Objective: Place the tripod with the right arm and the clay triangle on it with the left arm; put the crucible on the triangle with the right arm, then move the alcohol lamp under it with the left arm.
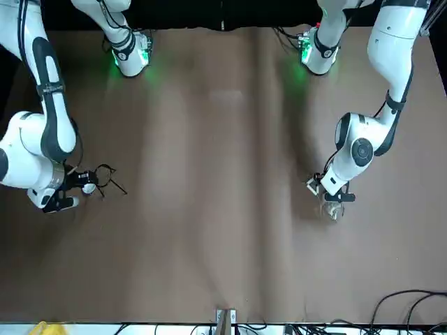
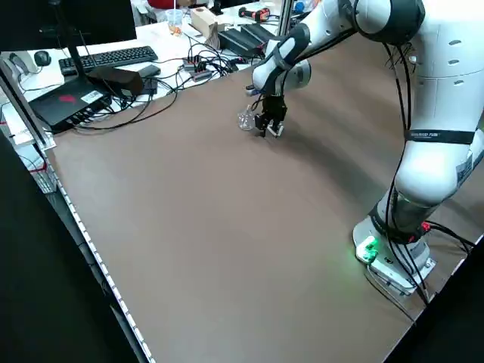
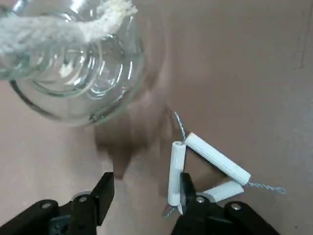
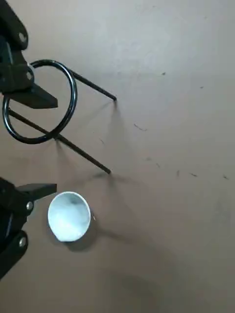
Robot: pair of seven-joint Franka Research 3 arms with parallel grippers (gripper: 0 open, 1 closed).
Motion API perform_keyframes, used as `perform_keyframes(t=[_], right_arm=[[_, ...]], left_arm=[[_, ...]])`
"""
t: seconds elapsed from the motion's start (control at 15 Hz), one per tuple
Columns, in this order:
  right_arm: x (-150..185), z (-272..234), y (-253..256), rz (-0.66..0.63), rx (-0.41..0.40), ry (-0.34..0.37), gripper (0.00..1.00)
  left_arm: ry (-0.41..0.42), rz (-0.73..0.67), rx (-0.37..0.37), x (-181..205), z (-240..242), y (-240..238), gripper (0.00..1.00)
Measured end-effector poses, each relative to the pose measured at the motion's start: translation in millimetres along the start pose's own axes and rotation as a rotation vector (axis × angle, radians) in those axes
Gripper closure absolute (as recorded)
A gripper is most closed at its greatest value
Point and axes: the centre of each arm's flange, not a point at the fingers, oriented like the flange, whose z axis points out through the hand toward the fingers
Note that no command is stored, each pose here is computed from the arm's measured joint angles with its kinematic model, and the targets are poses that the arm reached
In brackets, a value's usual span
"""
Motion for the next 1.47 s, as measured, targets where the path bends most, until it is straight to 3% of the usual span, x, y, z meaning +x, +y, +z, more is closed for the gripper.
perform_keyframes(t=[0.27, 0.73, 0.93, 1.07, 1.4, 1.47], right_arm=[[-1, 8, -2, -0.003, 0.001, -0.009, 0.43], [2, 14, -2, -0.005, -0.003, -0.004, 0.51], [2, 16, -3, -0.006, -0.002, -0.007, 0.61], [2, 16, -3, -0.007, -0.002, -0.007, 0.78], [2, 16, -3, -0.008, -0.002, -0.008, 0.85], [2, 16, -3, -0.009, -0.006, -0.007, 0.89]], left_arm=[[0.002, -0.006, -0.001, 0, 0, 2, 0.38], [0.010, -0.030, -0.002, 2, -3, 14, 0.38], [0.003, -0.027, -0.002, 1, 1, 18, 0.41], [-0.002, -0.026, -0.003, 1, 5, 19, 0.44], [-0.001, -0.027, -0.003, 3, 6, 19, 0.57], [-0.001, -0.028, -0.004, 3, 5, 19, 0.67]])
